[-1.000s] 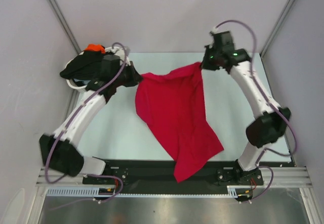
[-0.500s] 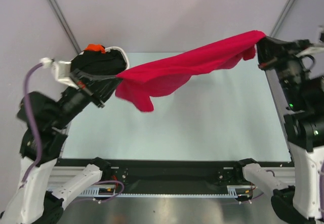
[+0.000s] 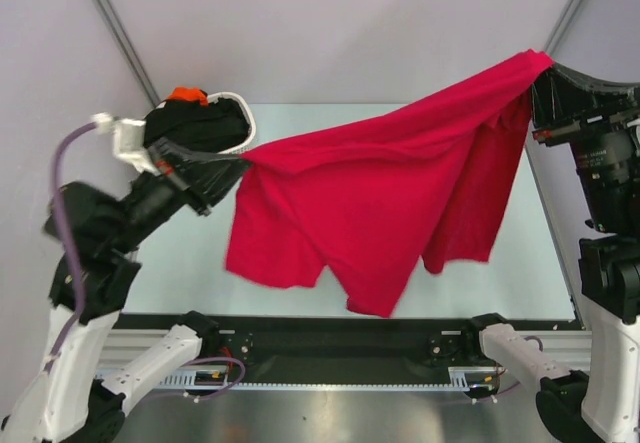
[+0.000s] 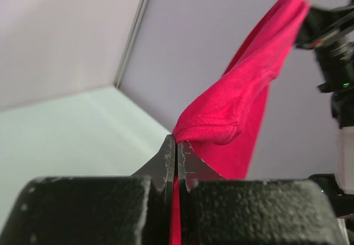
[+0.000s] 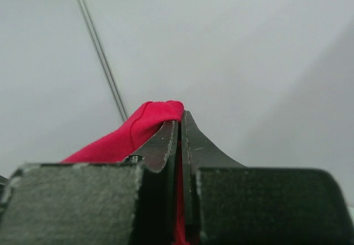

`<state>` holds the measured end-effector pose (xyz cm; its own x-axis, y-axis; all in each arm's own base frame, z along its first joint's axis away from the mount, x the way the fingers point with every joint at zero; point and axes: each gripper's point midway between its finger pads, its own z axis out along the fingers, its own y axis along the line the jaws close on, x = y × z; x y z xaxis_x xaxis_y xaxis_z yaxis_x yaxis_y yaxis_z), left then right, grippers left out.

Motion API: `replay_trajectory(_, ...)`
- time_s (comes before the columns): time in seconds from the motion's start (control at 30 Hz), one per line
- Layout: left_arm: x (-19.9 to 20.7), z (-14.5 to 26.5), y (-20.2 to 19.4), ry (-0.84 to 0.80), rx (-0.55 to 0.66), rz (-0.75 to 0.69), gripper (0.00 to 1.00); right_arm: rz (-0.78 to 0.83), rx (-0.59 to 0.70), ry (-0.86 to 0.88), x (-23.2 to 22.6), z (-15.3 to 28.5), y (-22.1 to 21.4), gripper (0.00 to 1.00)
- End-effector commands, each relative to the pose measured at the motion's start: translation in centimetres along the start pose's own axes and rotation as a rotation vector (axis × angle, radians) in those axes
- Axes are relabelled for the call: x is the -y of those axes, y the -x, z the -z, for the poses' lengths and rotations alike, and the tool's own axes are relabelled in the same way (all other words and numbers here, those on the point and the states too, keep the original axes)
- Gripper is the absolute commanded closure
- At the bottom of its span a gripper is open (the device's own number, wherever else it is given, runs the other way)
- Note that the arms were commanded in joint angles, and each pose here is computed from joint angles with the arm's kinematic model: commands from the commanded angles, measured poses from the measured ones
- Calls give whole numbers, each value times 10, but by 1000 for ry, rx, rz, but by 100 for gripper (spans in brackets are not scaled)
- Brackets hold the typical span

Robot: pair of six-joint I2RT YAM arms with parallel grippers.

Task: Fold and stack the t-shirts
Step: Flatten the tshirt out

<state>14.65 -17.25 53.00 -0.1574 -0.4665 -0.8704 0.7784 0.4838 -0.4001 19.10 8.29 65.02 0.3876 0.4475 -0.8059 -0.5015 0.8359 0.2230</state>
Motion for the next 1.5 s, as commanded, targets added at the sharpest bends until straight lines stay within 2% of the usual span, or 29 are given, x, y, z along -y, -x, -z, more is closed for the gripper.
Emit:
replay_trajectory(0.0, -21, -20, -26, 21, -69, 69, 100, 39, 66, -39, 12, -23, 11, 100)
replay_trajectory(0.1, -63, -30, -55, 165, -159, 42, 100, 56, 22, -24, 28, -54, -30, 100)
replay_trajectory(0.23, -157, -15, -82, 575, -253, -65, 100, 34, -75, -11, 60, -106, -113, 100)
replay_trajectory(0.3, -201, -11, -96, 692, -288, -27, 100, 23, -116, -1, 74, -129, -152, 100)
replay_trajectory(0.33, -226, -7, -111, 754, -308, 16, 100, 15, -195, -4, 92, -147, -203, 100)
replay_trajectory(0.37, -238, -7, -123, 771, -338, 32, 100, 22, -192, 8, 89, -148, -201, 100)
replay_trajectory(0.43, -273, -12, -166, 807, -416, 87, 100, 35, -319, 18, 115, -165, -279, 100)
replay_trajectory(0.47, -285, -13, -181, 809, -445, 119, 100, 44, -351, 7, 126, -169, -300, 97)
replay_trajectory(0.5, -299, -12, -199, 822, -481, 152, 99, 44, -449, -32, 149, -168, -352, 94)
replay_trajectory(0.53, -322, -12, -226, 850, -527, 168, 99, 67, -463, -56, 160, -175, -359, 91)
replay_trajectory(0.6, -348, -6, -245, 901, -570, 205, 100, 13, -708, -166, 205, -153, -435, 79)
replay_trajectory(0.63, -355, -10, -241, 908, -569, 198, 100, 20, -675, -181, 207, -175, -409, 75)
replay_trajectory(0.67, -371, -8, -251, 949, -594, 197, 100, -10, -748, -238, 218, -167, -425, 65)
replay_trajectory(0.7, -383, -5, -250, 985, -599, 165, 99, -41, -902, -318, 232, -135, -445, 61)
replay_trajectory(0.73, -401, 0, -255, 1025, -620, 183, 99, -28, -930, -364, 241, -134, -447, 48)
replay_trajectory(0.8, -413, 1, -254, 1043, -640, 169, 99, -36, -1089, -456, 253, -92, -458, 43)
replay_trajectory(0.83, -417, 0, -248, 1057, -643, 156, 94, -17, -1104, -504, 256, -82, -445, 42)
replay_trajectory(0.87, -421, 3, -248, 1061, -663, 143, 89, -47, -1183, -570, 261, -52, -459, 37)
replay_trajectory(0.9, -422, 1, -247, 1064, -678, 136, 80, -69, -1217, -605, 261, -34, -454, 36)
replay_trajectory(0.93, -421, 7, -248, 1082, -695, 133, 50, -104, -1242, -604, 254, -22, -454, 36)
replay_trajectory(0.97, -418, 10, -245, 1084, -690, 131, 37, -126, -1229, -601, 239, -12, -436, 36)
replay_trajectory(1.03, -406, 25, -238, 1121, -676, 115, 14, -225, -1344, -645, 227, 45, -462, 34)
replay_trajectory(1.07, -400, 31, -237, 1134, -671, 118, 11, -230, -1307, -621, 211, 51, -441, 31)
replay_trajectory(1.1, -394, 37, -236, 1143, -671, 115, 11, -257, -1370, -636, 207, 88, -460, 29)
replay_trajectory(1.17, -373, 57, -235, 1164, -689, 66, 13, -256, -1335, -615, 193, 105, -439, 26)
replay_trajectory(1.23, -351, 79, -240, 1175, -711, 62, 16, -280, -1400, -637, 184, 139, -443, 27)
replay_trajectory(1.3, -332, 87, -252, 1141, -700, 130, 18, -312, -1429, -666, 173, 160, -437, 27)
replay_trajectory(1.4, -305, 116, -300, 1131, -699, 294, 26, -399, -1453, -697, 157, 192, -440, 28)
replay_trajectory(1.47, -285, 114, -315, 1080, -635, 427, 37, -473, -1469, -710, 145, 210, -445, 30)
